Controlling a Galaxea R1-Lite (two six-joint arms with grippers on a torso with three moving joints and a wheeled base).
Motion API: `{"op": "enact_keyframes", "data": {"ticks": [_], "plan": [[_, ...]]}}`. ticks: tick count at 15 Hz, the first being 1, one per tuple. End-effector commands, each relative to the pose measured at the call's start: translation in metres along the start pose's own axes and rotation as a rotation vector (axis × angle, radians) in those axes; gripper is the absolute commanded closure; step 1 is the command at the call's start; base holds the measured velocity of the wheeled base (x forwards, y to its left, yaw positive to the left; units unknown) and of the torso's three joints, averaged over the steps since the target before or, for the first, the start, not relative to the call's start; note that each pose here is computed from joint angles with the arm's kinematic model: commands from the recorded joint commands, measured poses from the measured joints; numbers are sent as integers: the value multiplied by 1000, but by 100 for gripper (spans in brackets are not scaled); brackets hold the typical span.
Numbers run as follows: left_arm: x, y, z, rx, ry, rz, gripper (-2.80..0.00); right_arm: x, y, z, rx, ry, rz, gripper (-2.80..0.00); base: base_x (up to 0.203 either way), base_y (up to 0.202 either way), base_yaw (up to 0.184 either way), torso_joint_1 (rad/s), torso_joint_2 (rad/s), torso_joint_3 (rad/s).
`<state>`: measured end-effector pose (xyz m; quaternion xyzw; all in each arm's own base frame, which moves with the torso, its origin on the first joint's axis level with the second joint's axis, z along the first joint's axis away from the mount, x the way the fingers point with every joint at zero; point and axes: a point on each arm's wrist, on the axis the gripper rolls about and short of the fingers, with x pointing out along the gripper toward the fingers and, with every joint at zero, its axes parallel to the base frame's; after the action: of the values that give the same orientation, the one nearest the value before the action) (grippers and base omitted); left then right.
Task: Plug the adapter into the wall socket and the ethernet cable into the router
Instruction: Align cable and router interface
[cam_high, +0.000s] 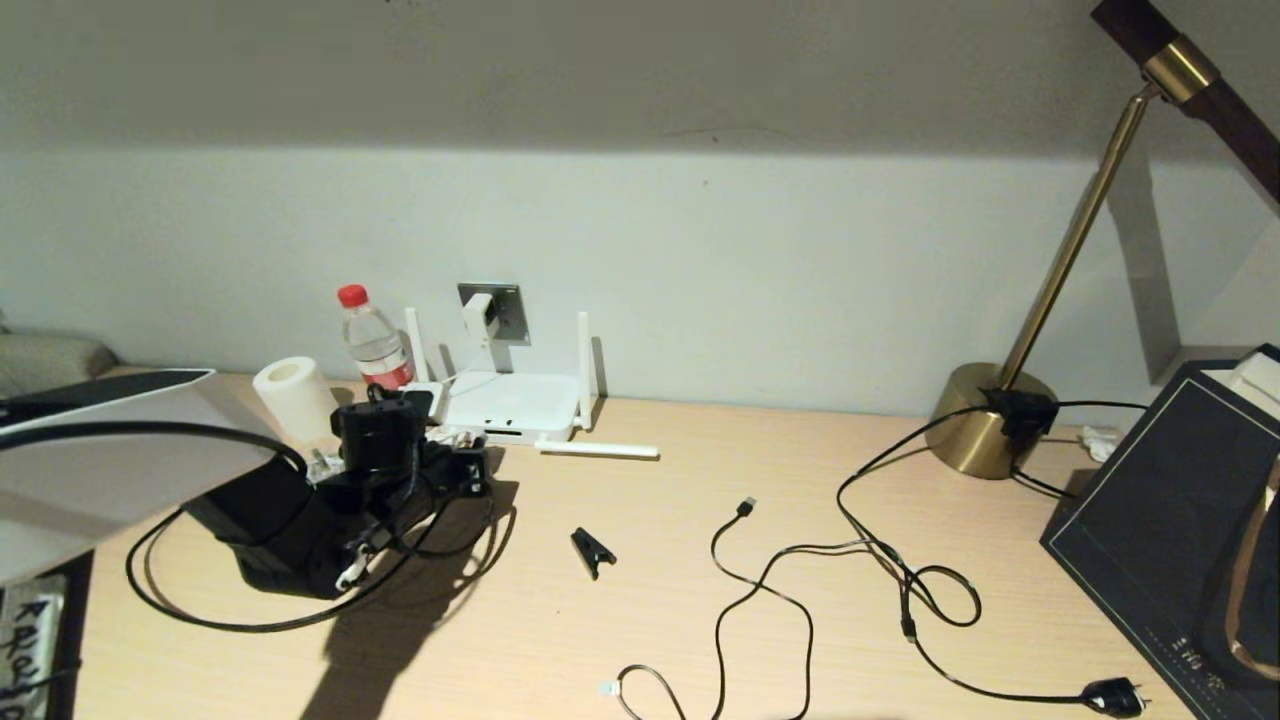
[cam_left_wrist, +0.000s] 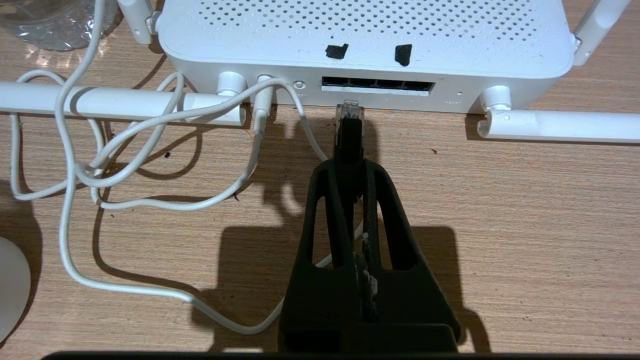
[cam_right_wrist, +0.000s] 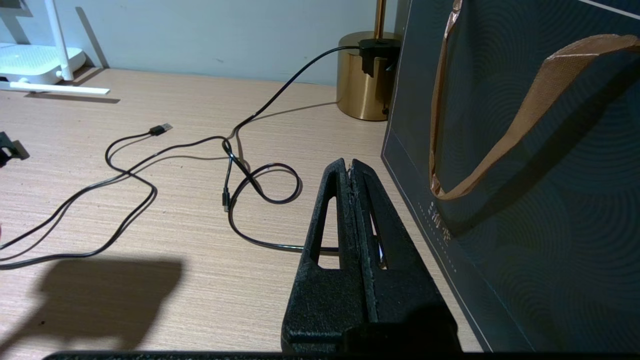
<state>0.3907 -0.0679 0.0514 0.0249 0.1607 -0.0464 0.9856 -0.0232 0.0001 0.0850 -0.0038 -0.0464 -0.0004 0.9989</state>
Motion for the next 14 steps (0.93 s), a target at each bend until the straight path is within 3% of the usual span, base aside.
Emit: {"op": "enact_keyframes", "data": {"ticks": [1, 14], "plan": [[5, 0, 0, -1, -10, 2, 0, 2, 0, -10, 0, 36, 1, 0, 0, 0, 0, 0, 0, 0], [16, 1, -2, -4, -17, 8, 0, 2, 0, -10, 0, 36, 1, 0, 0, 0, 0, 0, 0, 0]]}}
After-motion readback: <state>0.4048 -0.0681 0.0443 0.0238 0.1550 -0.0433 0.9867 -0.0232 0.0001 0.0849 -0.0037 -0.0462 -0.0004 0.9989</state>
